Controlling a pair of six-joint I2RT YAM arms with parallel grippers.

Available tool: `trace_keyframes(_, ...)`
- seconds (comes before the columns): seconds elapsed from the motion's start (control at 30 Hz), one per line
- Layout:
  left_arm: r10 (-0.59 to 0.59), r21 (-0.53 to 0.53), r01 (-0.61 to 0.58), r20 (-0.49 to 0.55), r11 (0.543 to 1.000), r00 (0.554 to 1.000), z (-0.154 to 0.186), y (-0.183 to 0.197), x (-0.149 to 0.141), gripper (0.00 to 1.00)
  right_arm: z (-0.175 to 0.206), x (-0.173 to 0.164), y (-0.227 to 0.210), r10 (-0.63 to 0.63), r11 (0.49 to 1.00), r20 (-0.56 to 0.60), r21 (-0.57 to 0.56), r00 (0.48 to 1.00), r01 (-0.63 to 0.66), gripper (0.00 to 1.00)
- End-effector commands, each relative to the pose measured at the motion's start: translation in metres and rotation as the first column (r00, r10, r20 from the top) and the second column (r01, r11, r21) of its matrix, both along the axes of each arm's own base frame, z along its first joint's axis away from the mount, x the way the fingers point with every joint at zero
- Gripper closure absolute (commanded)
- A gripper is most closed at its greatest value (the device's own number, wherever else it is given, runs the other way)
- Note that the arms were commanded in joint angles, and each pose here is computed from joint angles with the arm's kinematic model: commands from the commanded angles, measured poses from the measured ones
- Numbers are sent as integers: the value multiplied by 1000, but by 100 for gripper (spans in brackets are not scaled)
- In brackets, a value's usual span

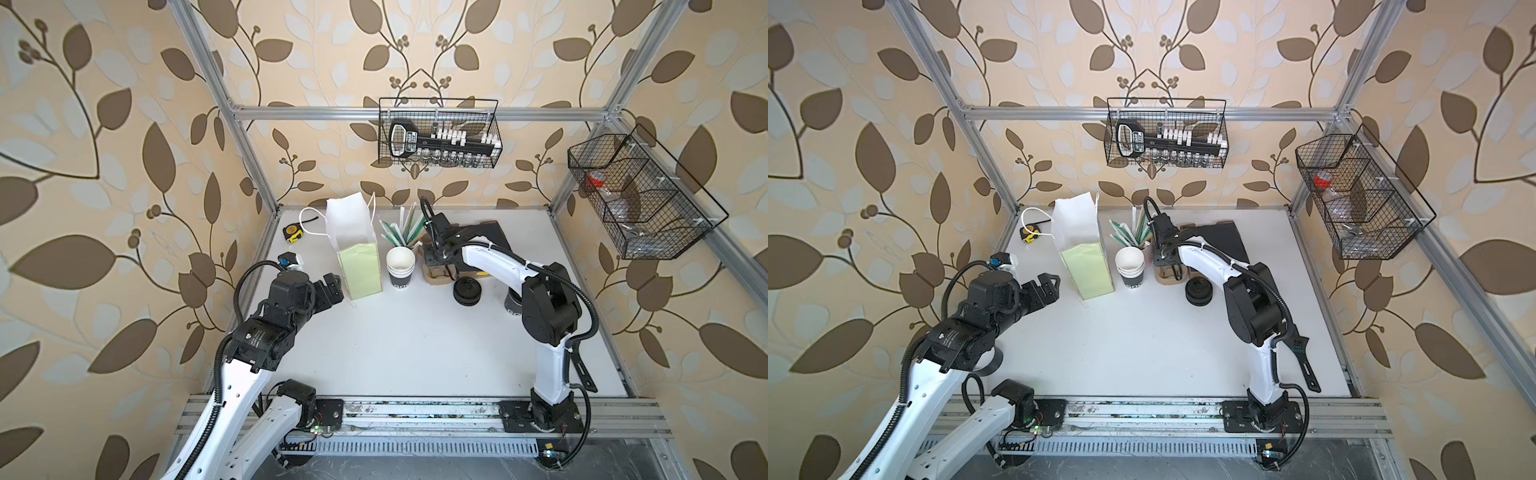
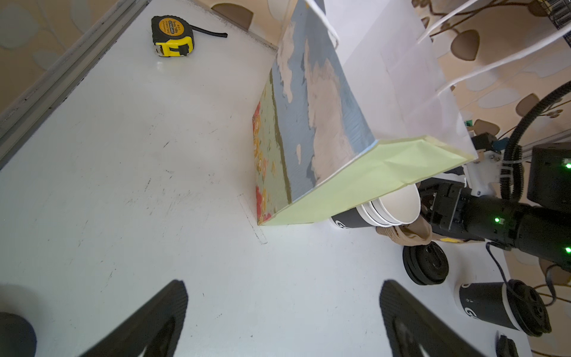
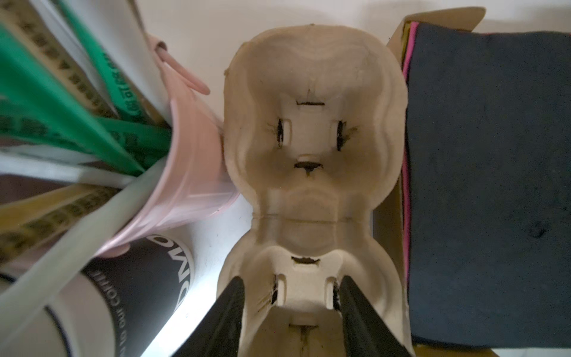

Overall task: Pack a coffee takeout order
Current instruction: Pick up the cup tray from the cup tray.

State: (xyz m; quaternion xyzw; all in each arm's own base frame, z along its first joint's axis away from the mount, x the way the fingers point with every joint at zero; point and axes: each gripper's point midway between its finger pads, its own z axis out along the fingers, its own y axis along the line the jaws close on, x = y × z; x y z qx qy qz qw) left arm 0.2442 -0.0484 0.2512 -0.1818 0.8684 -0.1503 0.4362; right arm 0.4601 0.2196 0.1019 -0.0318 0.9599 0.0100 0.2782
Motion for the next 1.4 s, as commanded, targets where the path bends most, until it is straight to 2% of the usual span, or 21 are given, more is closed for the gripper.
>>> trace_keyframes(0.0, -1, 6, 0, 26, 1000, 1000, 8, 2, 4, 1, -6, 11, -2, -7, 1000, -3, -13, 1000, 7, 50)
trace_keyframes(0.4, -2, 6, 2, 21, 1000, 1000, 7, 1, 5, 1, -12, 27, -6, -17, 999, -3, -29, 1000, 16, 53)
trace_keyframes(0.8, 1, 9, -1, 16, 1000, 1000, 7, 1, 6, 1, -27, 28, -8, -27, 999, -37, -39, 999, 26, 54)
trace_keyframes(0.93, 3, 8, -3, 17, 1000, 1000, 7, 2, 6, 1, -29, 28, -5, -24, 999, -41, -33, 999, 23, 57)
trace_keyframes(1.23, 6, 8, -6, 18, 1000, 1000, 8, 2, 6, 1, -12, 30, -7, -39, 998, -3, -42, 999, 39, 67)
trace_keyframes(1.37, 6, 9, -6, 16, 1000, 1000, 7, 3, 6, 1, -1, 30, -8, -49, 998, 13, -39, 999, 49, 68)
